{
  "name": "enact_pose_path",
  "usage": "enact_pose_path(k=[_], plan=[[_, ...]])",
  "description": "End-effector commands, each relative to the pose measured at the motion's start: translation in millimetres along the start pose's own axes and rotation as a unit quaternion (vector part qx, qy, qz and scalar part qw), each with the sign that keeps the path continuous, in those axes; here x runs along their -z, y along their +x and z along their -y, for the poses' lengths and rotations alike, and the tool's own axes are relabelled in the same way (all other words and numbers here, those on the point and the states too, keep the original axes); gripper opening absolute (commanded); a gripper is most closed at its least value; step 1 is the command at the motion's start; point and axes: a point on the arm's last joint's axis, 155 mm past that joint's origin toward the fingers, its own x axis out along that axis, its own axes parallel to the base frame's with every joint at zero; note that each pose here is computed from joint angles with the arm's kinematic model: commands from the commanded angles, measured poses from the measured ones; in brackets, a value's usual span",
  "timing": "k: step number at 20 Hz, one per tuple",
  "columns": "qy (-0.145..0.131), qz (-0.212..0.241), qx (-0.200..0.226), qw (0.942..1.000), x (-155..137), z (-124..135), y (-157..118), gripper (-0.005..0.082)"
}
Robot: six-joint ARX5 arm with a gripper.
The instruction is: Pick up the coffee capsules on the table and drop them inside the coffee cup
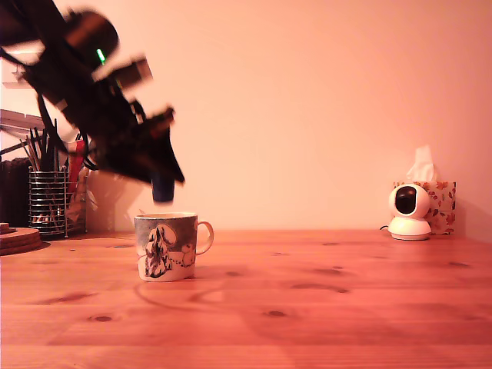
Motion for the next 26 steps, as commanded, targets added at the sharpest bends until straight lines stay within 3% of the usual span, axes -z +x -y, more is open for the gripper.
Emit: enact_pose_path(k=[1, 15, 16, 20, 26], plan=[[-0.003, -0.004, -0.002, 1.0, -3, -3, 5, 0.0147], [0.003, -0.02, -0.031, 0.9993, 4, -15, 8, 0.0149], [0.008, -0.021, -0.039, 0.999, 4, -18, 8, 0.0169], [0.011, -0.022, -0.05, 0.9985, 4, -22, 8, 0.0453], [0.023, -0.022, -0.049, 0.9983, 4, -22, 8, 0.0473]])
